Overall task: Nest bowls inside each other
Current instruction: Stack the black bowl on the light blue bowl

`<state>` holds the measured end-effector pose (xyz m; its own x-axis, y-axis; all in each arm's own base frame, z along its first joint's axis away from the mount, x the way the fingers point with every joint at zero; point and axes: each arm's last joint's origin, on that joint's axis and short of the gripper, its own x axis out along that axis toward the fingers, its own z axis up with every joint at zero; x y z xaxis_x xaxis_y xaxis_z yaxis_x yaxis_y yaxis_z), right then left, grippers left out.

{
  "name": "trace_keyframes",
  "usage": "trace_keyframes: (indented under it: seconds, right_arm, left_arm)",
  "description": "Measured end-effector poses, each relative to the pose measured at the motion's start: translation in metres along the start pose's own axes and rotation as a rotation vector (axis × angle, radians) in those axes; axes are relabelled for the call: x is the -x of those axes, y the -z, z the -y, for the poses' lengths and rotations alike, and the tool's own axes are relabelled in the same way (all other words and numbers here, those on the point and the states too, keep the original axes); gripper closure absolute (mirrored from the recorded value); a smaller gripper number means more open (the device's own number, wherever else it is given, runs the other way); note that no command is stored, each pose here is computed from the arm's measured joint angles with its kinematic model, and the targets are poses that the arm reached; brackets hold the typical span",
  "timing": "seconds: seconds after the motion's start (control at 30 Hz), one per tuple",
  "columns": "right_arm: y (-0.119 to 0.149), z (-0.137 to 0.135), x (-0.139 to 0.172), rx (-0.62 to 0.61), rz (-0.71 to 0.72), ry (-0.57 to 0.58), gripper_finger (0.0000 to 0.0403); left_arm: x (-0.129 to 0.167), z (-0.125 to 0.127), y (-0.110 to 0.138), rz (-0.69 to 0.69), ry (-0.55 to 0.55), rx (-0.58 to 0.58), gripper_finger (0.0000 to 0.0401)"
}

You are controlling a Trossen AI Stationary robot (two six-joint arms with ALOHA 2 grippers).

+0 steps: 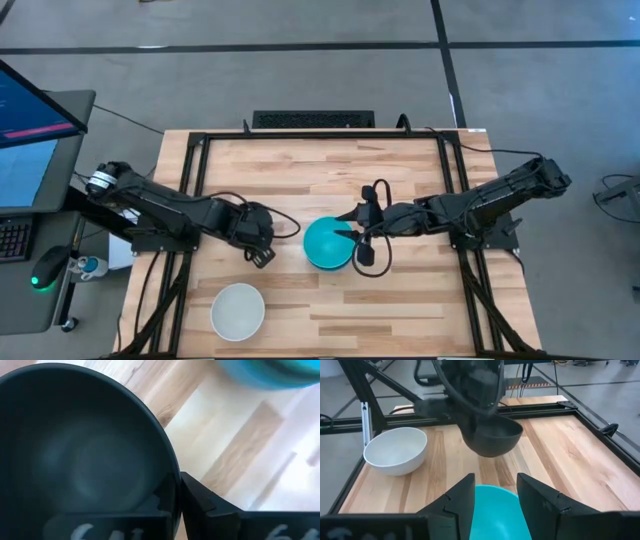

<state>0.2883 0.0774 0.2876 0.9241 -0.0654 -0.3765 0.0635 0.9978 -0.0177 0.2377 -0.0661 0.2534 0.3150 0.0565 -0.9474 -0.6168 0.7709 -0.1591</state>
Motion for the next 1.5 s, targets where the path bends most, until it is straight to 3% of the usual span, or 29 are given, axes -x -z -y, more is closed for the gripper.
trace_keyframes:
  seconds: [0.33, 0.5, 0.83, 1.07, 1.3, 1.5]
  right_arm:
    - [0.0, -0.003, 0.006, 0.013, -0.012, -0.014, 0.0233]
    - [0.0, -0.011, 0.015, 0.076, -0.014, -0.045, 0.0233]
    - [0.013, -0.013, 0.035, 0.052, -0.099, -0.053, 0.0233]
    - [0.033, -0.018, 0.064, 0.017, -0.043, -0.032, 0.0233]
    - [0.055, -0.017, 0.097, -0.052, 0.05, -0.024, 0.0233]
    - [0.072, -0.012, 0.11, -0.086, 0.071, -0.009, 0.0233]
  left_arm:
    - [0.046, 0.022, -0.026, 0.151, 0.092, -0.038, 0.0401]
    - [0.051, 0.038, -0.038, 0.142, 0.079, -0.097, 0.0401]
    - [0.061, 0.084, -0.073, 0.21, 0.14, -0.273, 0.0401]
    - [0.075, 0.091, -0.084, 0.252, 0.184, -0.277, 0.0401]
    - [0.07, 0.092, -0.09, 0.262, 0.187, -0.249, 0.0401]
    - [0.065, 0.101, -0.102, 0.311, 0.264, -0.229, 0.0401]
